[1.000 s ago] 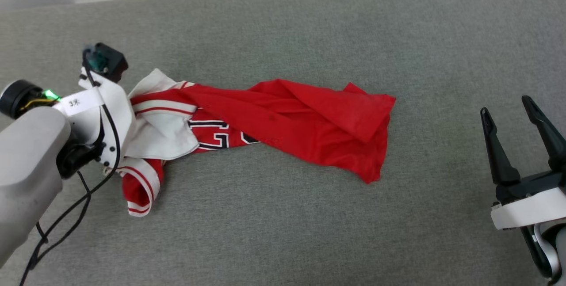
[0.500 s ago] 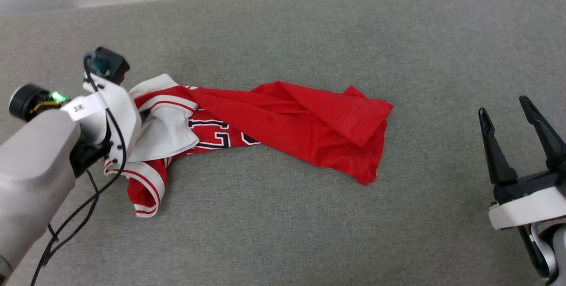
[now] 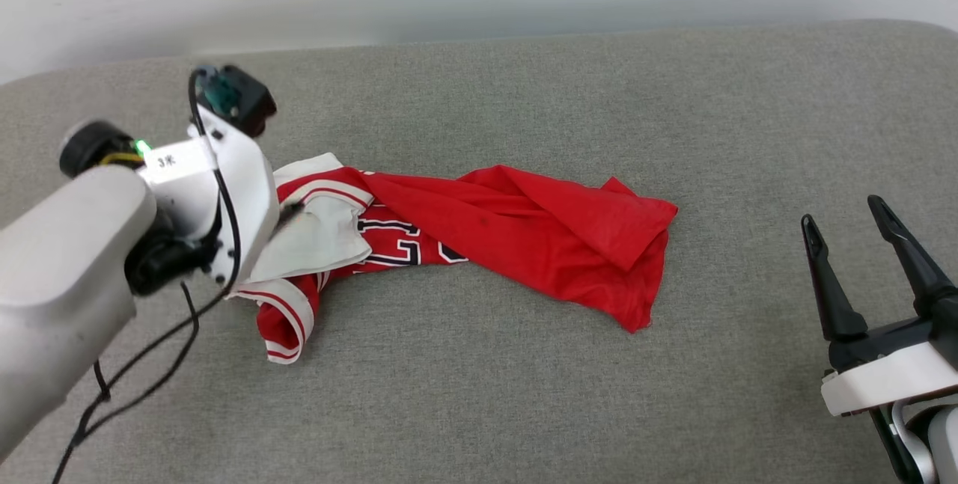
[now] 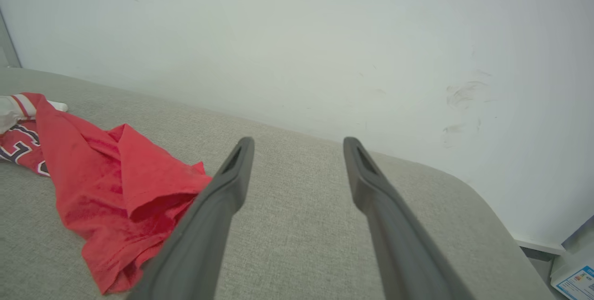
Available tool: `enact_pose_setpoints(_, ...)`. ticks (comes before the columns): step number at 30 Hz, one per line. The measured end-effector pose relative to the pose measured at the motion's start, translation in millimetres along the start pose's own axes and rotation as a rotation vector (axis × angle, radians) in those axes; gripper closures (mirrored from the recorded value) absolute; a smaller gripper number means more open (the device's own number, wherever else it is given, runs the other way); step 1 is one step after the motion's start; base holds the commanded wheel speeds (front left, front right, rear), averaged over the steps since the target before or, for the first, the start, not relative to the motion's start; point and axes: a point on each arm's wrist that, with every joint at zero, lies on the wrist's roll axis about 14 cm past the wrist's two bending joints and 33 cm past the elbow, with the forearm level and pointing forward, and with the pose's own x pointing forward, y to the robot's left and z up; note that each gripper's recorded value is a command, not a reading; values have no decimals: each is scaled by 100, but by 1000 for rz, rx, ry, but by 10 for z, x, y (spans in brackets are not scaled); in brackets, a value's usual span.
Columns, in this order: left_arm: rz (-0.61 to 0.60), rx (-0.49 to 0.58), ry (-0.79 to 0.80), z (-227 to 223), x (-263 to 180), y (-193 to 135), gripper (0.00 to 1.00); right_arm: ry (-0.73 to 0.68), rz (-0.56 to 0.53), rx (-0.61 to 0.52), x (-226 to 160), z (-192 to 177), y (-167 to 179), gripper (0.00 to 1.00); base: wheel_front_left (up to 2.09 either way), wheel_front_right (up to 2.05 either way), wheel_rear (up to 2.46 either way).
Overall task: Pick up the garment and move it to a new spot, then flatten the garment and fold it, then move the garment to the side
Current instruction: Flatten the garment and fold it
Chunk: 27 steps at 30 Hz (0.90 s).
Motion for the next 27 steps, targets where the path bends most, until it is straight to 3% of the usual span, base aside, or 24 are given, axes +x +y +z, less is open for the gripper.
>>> enact_pose_setpoints(5,-90,-4,147,-353,-9,-255,0,1,4,5,-6,-2,17,0,0,0,0)
enact_pose_setpoints(18,-191,-34,440,-1226,202,-624,0,26,-8,5,-2,-92,-36,0,0,0,0)
enact_pose_setpoints(20,-192,-34,451,-1259,224,-633,100,30,-12,4,-12,-103,-51,0,0,0,0)
enact_pose_setpoints(27,-168,-10,367,-1115,202,-597,100,16,-23,0,-22,-48,-88,0,0,0,0)
